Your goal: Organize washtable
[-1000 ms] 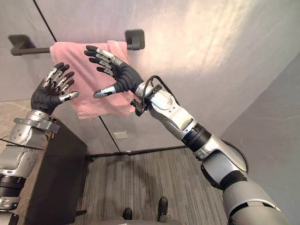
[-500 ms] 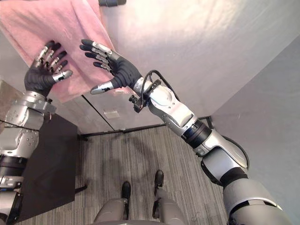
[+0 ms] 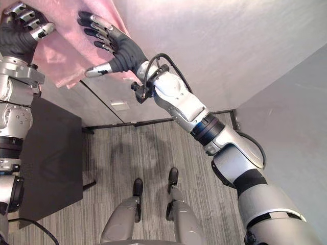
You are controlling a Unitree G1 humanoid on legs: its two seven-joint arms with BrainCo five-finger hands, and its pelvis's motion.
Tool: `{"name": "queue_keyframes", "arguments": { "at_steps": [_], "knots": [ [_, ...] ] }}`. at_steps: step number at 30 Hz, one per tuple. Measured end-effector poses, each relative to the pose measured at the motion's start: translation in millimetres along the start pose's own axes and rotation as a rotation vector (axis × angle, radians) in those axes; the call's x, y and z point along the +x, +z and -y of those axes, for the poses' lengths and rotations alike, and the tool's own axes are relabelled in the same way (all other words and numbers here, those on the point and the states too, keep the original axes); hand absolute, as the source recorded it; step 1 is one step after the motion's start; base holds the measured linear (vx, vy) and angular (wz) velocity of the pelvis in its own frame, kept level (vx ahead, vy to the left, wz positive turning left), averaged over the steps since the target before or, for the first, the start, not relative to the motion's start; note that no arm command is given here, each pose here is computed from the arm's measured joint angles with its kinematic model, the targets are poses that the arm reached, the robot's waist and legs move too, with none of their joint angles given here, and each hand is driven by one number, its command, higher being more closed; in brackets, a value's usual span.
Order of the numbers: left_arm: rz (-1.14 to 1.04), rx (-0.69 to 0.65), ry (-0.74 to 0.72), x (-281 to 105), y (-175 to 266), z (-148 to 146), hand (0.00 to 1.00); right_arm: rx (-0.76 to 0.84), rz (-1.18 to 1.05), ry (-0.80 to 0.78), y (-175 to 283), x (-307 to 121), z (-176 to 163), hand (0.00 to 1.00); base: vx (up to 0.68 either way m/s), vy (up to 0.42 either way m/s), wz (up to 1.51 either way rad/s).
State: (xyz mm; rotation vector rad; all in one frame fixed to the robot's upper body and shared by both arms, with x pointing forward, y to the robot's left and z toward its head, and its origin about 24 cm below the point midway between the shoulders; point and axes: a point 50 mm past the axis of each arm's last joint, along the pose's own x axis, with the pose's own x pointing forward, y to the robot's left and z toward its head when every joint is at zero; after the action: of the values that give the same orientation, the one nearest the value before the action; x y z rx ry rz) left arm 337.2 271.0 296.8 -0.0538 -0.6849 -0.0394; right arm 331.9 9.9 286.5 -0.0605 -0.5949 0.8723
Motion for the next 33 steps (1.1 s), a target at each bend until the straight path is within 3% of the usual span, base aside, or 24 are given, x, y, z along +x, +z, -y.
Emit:
{"name": "queue_keyframes", "arguments": {
  "at_steps": [9, 17, 33],
  "knots": [
    [0.030, -0.035, 0.048, 5.8, 8.2, -6.3, 0.00, 0.036, 0.005, -0.143, 3.0, 8.1, 21.8, 0.00, -0.01, 0.055, 0.13],
    [0.099, -0.009, 0.179, 1.8, 29.5, -38.9, 0.00, 0.039, -0.007, -0.217, 3.6, 4.4, 41.9, 0.00, 0.02, 0.054, 0.14],
    [0.012, 0.035, 0.358, -42.4, 10.8, -88.0, 0.00, 0.082, 0.010, -0.338, 11.4, -7.2, 75.8, 0.00, 0.03, 0.086, -0.03]
  ]
}}
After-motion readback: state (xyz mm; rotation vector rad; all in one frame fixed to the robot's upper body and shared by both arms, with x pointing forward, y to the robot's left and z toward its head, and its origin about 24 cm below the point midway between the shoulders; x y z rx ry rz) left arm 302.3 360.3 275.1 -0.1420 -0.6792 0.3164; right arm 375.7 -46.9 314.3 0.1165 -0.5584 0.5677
